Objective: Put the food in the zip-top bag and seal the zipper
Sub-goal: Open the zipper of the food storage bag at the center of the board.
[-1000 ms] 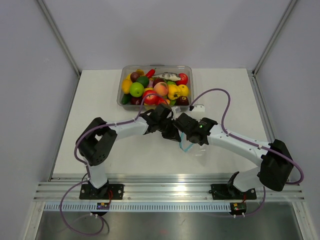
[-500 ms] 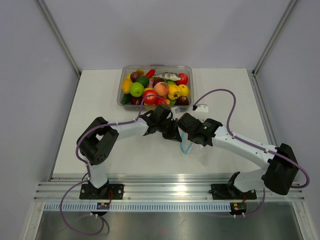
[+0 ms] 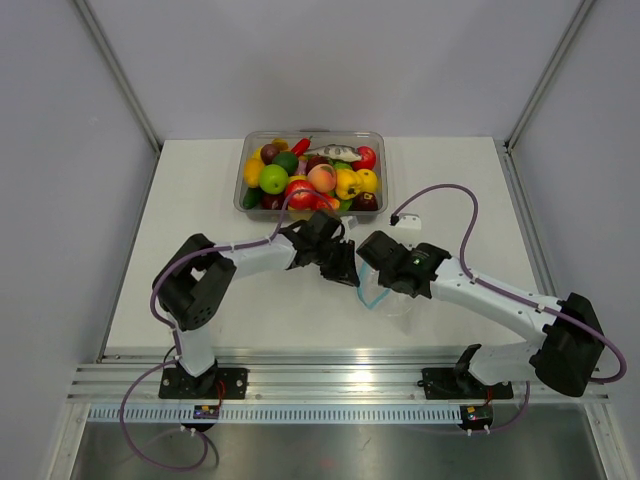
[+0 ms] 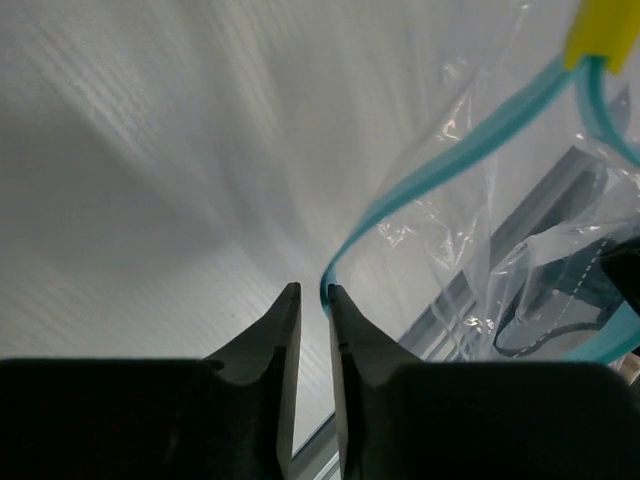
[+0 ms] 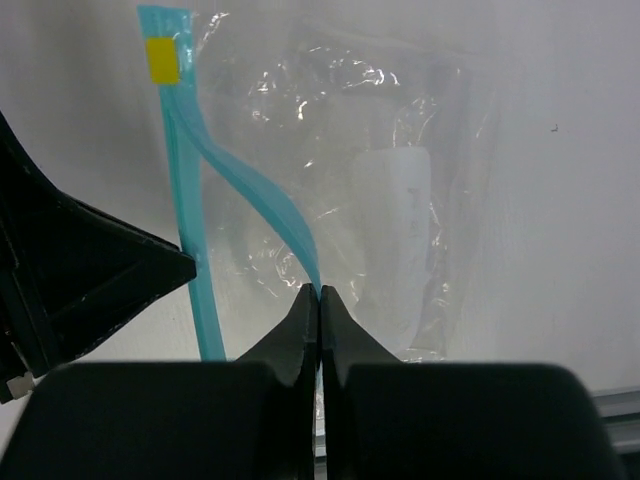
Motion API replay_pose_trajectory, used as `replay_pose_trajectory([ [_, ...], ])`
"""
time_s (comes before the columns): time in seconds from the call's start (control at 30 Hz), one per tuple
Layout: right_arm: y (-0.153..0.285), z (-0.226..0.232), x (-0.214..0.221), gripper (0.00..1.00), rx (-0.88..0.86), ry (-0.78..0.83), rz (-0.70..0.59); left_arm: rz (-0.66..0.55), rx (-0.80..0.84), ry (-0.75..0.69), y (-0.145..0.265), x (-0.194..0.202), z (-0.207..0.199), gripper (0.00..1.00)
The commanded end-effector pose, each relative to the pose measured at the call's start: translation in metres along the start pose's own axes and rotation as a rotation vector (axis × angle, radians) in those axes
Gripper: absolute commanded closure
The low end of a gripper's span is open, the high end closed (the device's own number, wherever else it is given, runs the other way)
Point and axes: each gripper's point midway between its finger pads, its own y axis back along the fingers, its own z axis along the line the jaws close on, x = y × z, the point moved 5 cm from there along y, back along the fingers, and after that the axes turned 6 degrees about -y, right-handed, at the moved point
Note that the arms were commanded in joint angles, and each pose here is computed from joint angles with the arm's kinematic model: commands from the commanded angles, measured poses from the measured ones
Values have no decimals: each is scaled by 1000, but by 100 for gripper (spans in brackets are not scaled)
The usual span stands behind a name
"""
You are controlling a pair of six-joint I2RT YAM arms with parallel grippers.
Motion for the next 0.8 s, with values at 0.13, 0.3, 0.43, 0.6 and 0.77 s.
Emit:
replay_pose_trajectory([
  [0.13, 4, -1, -4, 100, -28, -56, -18, -149, -123, -188, 75, -44, -18, 47],
  [0.3, 7, 3, -9, 100, -44, -54, -30, -210, -84, -166, 109, -60, -16, 46],
  [0.43, 7, 7, -11, 100, -52, -45, -31, -300, -133, -132, 137, -85, 0, 46],
  [0.6, 6, 12, -12, 100, -67, -37, -26, -383, -330, -45, 166, -108, 28, 14],
  [0.77, 5, 17, -14, 100, -84, -34, -26, -442, -560, 27, 191, -130, 55, 14],
])
